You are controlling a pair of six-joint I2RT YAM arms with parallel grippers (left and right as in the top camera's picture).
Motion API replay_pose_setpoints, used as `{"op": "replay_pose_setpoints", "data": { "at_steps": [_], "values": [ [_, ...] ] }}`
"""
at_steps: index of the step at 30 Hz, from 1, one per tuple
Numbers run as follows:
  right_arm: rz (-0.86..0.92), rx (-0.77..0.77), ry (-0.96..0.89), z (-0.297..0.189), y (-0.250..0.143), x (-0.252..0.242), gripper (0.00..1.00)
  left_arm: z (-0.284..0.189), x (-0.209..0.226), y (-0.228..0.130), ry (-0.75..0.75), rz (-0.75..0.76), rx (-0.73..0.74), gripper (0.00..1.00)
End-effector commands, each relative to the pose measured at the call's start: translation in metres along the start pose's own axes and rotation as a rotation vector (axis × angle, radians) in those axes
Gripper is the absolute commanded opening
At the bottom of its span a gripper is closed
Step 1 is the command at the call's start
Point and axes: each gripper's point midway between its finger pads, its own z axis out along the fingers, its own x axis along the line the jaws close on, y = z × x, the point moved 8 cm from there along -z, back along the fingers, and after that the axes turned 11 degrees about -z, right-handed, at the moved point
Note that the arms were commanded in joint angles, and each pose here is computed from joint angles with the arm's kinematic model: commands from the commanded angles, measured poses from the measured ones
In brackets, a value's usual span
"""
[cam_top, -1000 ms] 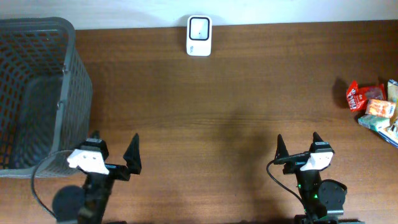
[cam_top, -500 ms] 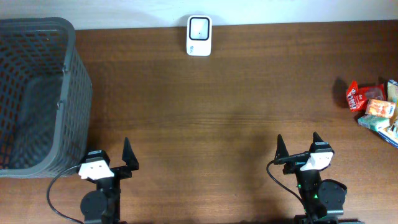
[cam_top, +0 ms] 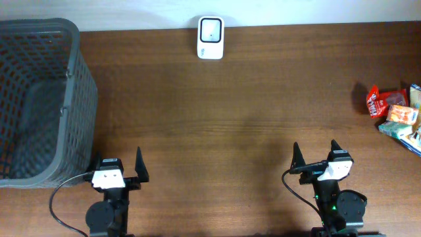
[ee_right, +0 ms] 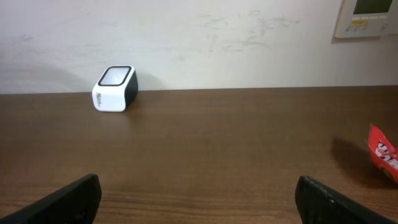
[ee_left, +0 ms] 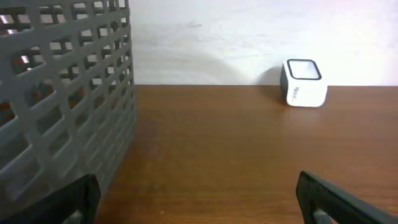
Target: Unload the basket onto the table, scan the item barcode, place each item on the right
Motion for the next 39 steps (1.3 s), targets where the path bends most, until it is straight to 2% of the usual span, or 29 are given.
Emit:
{"op": "replay_pose_setpoints", "data": {
  "at_steps": [1,16,18,20,39],
  "values": [
    [0.008,0.005,-0.01,0.0,-0.0025,-0.0011,0.99,-0.0001,-0.0021,-0.0014,-0.021,0.012,0.001,0.99],
    [0.008,0.005,-0.01,0.0,-0.0025,-0.001,0.99,-0.0001,-0.002,-0.0014,-0.021,0.012,0.001,0.99],
    [0.002,0.024,-0.098,-0.0004,-0.0047,-0.0091,0.99,-0.0001,-0.002,-0.0014,-0.021,0.012,0.001,0.99],
    [-0.074,0.026,-0.082,-0.0003,-0.0047,-0.0078,0.99,-0.0001,-0.002,-0.0014,-0.021,0.012,0.001,0.99],
    [-0.074,0.024,-0.076,-0.0002,-0.0045,-0.0072,0.99,-0.0001,-0.002,-0.0014,-0.021,0.012,0.001,0.99]
  ]
}}
